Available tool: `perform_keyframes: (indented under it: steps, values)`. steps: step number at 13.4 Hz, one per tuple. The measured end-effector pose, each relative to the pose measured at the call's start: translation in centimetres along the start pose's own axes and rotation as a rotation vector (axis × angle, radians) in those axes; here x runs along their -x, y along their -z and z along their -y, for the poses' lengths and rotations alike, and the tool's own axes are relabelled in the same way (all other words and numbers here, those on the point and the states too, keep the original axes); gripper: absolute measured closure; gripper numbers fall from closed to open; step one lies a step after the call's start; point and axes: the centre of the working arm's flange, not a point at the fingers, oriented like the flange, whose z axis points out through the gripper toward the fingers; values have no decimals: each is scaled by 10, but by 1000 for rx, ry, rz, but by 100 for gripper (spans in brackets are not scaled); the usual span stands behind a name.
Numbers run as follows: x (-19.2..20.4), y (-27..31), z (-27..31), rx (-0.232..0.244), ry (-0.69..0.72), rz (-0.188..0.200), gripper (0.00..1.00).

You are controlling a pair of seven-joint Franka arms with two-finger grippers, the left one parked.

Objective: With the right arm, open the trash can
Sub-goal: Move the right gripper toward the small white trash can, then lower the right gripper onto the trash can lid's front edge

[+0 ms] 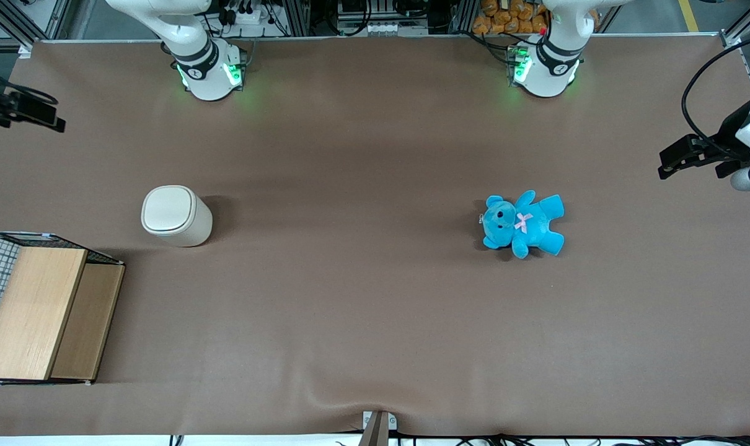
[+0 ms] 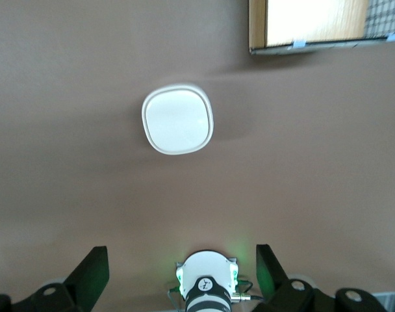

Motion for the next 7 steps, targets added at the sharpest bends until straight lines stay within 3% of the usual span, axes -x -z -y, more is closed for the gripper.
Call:
perform_keyframes:
  steps: [5, 7]
  values:
    - [-21, -58, -1, 3, -4, 84, 6]
    - [-29, -85, -1, 4, -5, 106, 30]
